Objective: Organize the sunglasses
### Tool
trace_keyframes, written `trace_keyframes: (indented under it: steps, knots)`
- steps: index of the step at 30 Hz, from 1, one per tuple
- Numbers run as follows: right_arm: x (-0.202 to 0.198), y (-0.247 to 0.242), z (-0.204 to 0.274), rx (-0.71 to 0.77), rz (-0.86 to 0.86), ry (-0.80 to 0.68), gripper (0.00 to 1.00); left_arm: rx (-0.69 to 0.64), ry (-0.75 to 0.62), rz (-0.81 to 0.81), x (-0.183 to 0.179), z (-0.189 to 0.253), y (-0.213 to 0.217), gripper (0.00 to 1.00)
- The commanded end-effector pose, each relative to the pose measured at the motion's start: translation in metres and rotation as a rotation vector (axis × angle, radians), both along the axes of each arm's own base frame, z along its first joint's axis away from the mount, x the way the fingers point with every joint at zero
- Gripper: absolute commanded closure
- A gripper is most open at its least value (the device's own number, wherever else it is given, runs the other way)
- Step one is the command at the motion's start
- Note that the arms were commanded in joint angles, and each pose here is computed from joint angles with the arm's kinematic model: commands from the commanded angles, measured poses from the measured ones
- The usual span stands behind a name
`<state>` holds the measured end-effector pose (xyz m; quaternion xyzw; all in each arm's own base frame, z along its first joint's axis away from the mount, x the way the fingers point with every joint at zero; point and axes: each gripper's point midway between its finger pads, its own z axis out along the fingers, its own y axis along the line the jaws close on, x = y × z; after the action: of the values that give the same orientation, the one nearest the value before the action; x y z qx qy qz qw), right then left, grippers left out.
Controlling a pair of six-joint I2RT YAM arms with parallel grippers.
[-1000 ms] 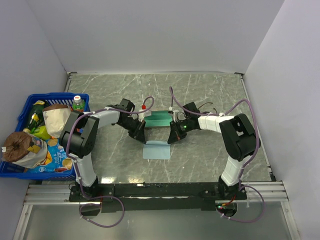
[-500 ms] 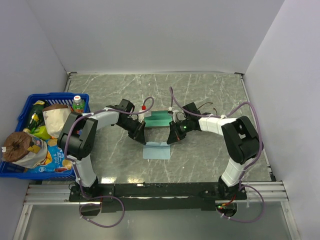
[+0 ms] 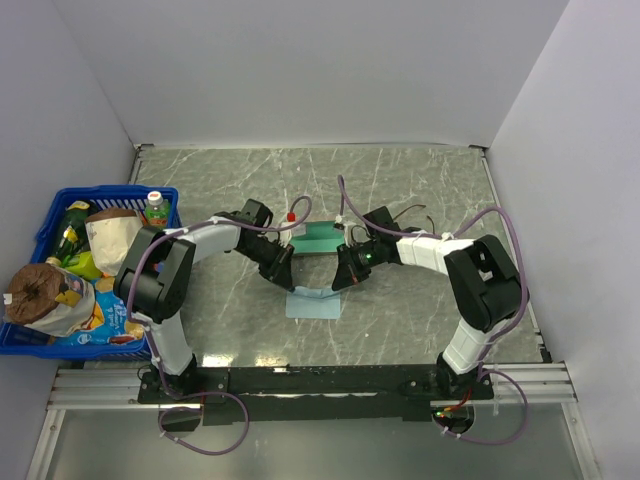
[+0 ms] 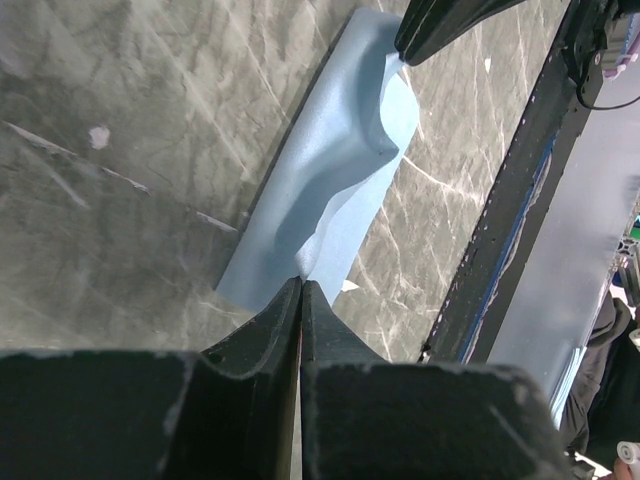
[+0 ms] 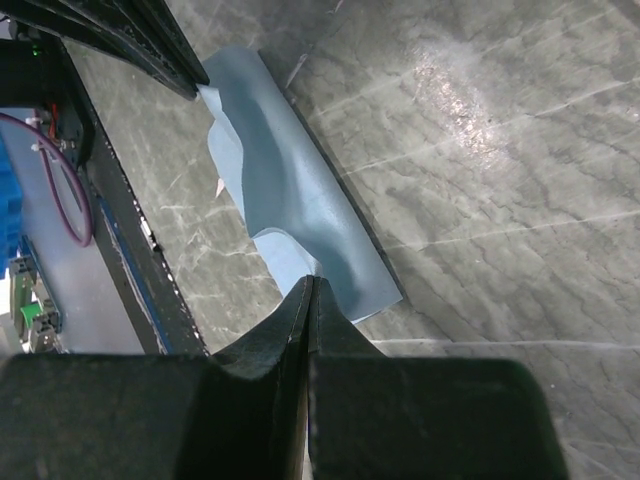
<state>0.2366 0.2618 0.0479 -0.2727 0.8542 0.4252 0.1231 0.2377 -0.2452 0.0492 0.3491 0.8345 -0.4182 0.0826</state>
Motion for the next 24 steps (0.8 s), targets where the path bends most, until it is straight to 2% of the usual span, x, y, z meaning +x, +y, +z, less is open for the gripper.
trace_keyframes:
  steps: [1,24]
  knots:
    - [-0.002,0.004,0.014,0.031,0.017,-0.047,1.00,-0.036,-0.019,-0.025,-0.008,0.014,-0.003,0.92]
    - [-0.024,0.010,0.010,0.024,0.080,-0.021,1.00,-0.033,0.001,-0.051,-0.020,0.011,-0.004,0.92]
